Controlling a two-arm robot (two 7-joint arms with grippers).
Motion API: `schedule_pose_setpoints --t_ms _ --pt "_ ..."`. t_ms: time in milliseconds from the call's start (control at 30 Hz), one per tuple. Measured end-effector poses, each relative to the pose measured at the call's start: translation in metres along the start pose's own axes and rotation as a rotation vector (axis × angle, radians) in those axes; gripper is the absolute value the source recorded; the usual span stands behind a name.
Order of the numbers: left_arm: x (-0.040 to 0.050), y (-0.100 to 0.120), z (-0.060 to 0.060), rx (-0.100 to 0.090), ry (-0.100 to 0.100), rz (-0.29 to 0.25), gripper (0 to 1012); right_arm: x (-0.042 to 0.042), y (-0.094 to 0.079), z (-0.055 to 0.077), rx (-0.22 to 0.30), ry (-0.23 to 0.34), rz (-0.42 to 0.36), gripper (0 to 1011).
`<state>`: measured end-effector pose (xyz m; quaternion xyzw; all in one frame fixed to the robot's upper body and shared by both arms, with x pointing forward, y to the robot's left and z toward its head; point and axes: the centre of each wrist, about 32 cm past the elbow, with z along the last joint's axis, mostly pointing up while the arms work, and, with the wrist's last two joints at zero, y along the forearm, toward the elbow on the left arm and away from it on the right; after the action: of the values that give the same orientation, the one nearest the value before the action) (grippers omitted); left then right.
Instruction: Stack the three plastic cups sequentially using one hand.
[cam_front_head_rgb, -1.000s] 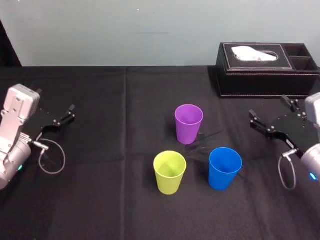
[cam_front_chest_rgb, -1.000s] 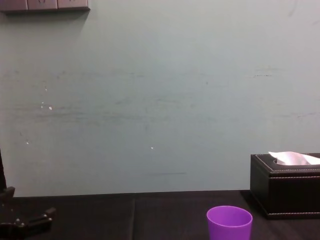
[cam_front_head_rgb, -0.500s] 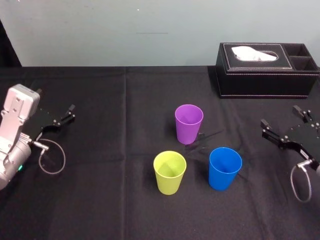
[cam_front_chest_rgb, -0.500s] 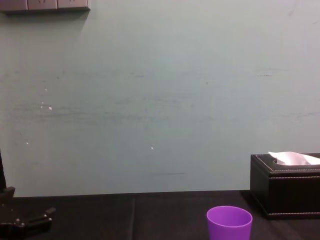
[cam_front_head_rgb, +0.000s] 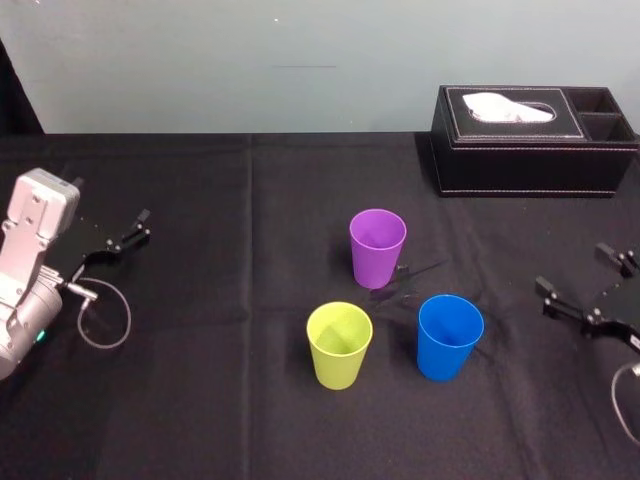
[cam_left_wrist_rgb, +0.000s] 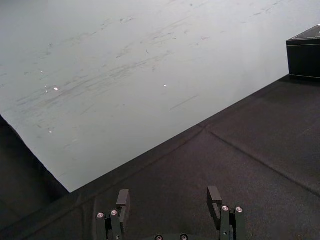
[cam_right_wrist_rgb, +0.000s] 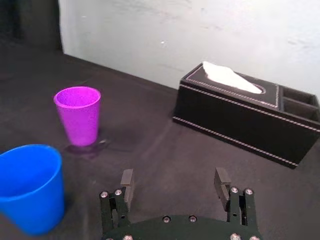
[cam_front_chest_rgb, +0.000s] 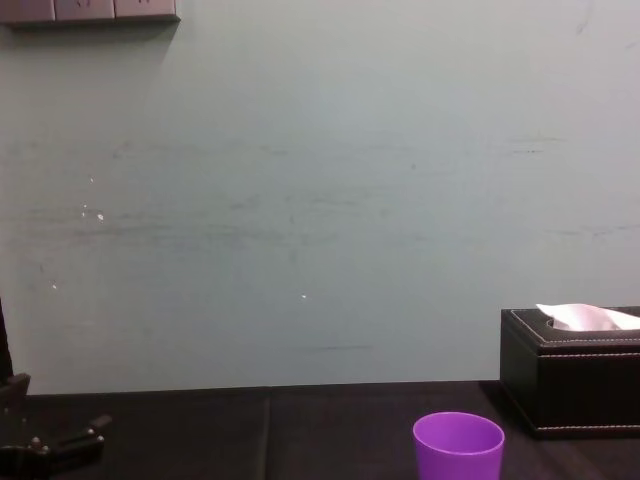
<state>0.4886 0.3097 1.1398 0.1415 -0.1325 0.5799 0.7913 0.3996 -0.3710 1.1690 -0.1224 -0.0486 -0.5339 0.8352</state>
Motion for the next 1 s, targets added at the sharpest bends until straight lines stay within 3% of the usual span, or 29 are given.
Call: schedule_pose_setpoints --t_ms 233,533,1000 --pt "0.0000 0.000 0.000 0.000 0.000 0.000 1012 0.0034 -0.013 -0.003 -0.020 0.008 0.064 1004" --pt "0.0000 0.000 0.000 0.000 0.000 0.000 1011 0.0092 -0.026 -0.006 -0.042 -0.007 0.225 1004" --pt "0.0000 0.000 0.000 0.000 0.000 0.000 1011 -0.0042 -0.017 -0.015 -0.052 -0.003 0.333 1004"
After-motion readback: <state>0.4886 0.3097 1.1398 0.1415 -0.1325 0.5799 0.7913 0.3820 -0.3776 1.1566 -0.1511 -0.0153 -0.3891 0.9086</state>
